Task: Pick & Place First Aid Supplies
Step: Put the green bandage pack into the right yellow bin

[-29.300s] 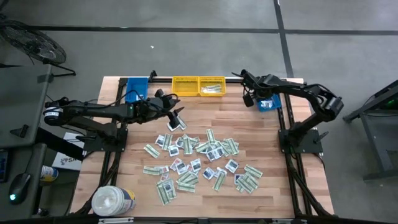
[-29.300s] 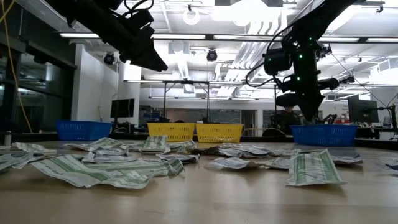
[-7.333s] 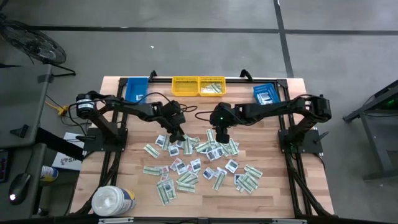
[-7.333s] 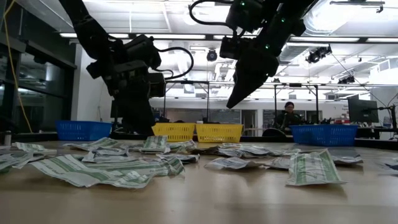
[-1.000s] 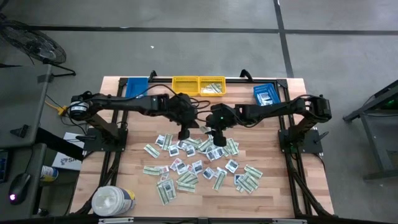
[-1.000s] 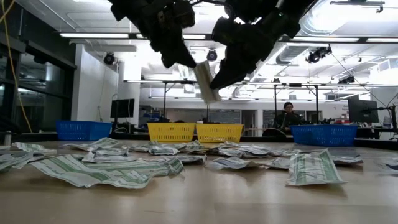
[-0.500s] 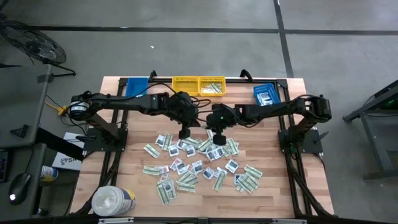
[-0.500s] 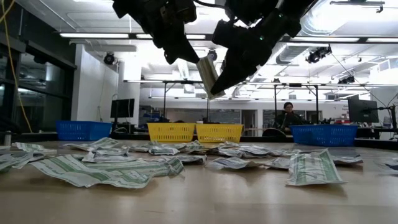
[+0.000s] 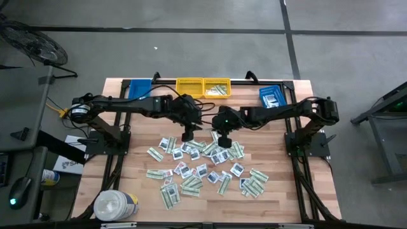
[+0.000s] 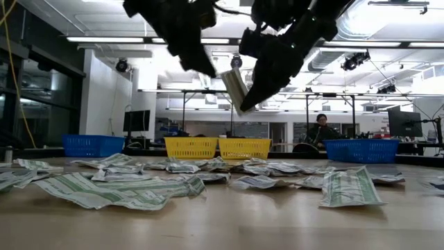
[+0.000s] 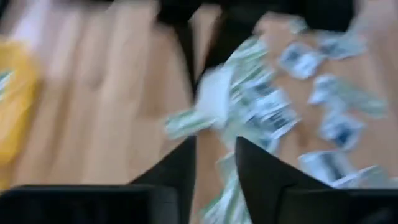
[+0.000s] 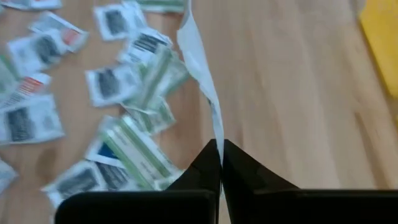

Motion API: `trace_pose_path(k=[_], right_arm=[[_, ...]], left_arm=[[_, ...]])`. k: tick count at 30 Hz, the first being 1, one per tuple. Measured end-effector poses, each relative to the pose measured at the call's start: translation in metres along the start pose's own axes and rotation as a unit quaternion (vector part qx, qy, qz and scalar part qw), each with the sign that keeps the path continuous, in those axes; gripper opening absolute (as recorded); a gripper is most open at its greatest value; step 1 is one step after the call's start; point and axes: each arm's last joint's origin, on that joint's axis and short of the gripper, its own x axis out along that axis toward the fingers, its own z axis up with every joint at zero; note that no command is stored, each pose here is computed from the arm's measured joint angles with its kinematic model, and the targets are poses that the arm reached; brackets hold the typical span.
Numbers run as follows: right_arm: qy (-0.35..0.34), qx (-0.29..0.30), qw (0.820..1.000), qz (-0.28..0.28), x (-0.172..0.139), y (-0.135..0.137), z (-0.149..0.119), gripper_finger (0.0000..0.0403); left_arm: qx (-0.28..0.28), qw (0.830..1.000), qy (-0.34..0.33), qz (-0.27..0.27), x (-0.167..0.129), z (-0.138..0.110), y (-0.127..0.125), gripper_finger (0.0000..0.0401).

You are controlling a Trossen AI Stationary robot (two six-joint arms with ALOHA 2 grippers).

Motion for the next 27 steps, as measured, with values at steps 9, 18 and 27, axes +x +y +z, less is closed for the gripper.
trace_pose_path(k=[9,18,27], right_arm=[[0.032,0.018,0.995,-0.092,-0.002,-0.045,-0.009,0.0000],[0.030,0.001,0.984,-0.175,-0.010,-0.107,-0.016,0.0000],[-0.010,-0.022,0.977,-0.213,-0.020,-0.144,-0.017,0.0000]], left_arm=[[-0.025,0.998,0.005,0.053,-0.007,-0.020,0.001,0.0172],[-0.033,0.996,-0.063,0.055,0.009,-0.048,0.000,0.0163],[-0.047,0.984,-0.165,0.044,0.020,-0.066,-0.001,0.0162]])
